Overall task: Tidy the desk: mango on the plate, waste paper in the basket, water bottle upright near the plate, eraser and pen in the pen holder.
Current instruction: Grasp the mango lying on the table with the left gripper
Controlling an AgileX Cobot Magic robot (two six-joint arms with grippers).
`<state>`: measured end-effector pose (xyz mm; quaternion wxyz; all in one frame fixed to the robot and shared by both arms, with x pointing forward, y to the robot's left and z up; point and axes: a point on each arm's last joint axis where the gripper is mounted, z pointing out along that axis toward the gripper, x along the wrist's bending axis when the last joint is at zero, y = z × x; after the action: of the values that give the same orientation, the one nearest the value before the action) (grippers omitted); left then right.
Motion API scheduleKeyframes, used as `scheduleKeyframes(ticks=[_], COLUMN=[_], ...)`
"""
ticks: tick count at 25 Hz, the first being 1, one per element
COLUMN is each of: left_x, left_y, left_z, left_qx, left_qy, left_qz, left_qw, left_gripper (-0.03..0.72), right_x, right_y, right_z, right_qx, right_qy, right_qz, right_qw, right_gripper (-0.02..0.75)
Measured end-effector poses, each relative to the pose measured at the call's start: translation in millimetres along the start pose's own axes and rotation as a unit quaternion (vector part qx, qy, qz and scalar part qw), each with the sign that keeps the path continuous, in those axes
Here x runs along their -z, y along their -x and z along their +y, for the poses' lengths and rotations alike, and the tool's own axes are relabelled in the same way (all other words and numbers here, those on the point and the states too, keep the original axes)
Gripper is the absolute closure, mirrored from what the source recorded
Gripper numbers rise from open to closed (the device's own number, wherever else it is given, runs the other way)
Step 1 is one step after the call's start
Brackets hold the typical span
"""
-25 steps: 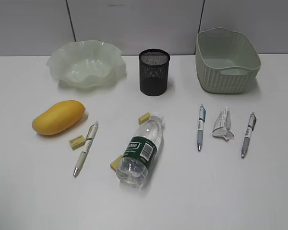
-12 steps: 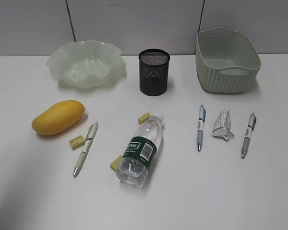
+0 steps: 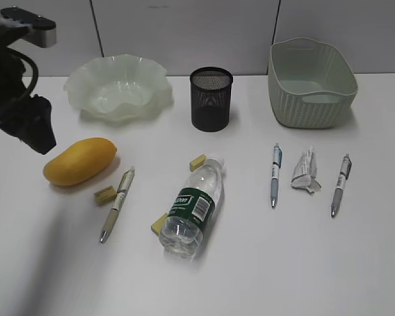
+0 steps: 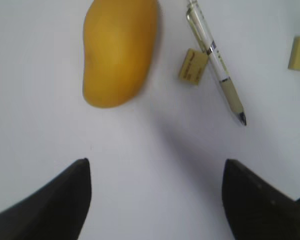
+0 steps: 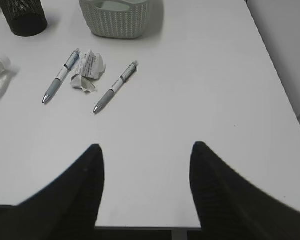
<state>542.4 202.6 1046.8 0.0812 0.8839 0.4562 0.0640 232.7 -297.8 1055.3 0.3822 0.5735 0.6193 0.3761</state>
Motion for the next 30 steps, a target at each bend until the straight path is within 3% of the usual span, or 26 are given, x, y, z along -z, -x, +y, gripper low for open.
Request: scheduleKeyframes(ticks=[9, 13, 30], left_x=[-43, -73, -130], left_y=[-13.0, -17.7, -32.7], left_z=[47, 59, 64], left_qx=[-0.036, -0.042, -0.044], left_qy=[0.024, 0.008, -0.007], left_qz=[-0.005, -0.011, -0.022], left_qw=[0.999, 0.999, 0.999], left_gripper=[0.091, 0.1, 0.102], right_x=[0, 0, 0], right_y=[0, 0, 0], right_z=[0, 0, 0], right_qx=[0.0, 0.0, 0.0], right_qy=[0.0, 0.0, 0.0], right_qz=[0.0, 0.0, 0.0], right_qw=[1.0, 1.0, 1.0], right_gripper=[0.296, 0.296, 0.296])
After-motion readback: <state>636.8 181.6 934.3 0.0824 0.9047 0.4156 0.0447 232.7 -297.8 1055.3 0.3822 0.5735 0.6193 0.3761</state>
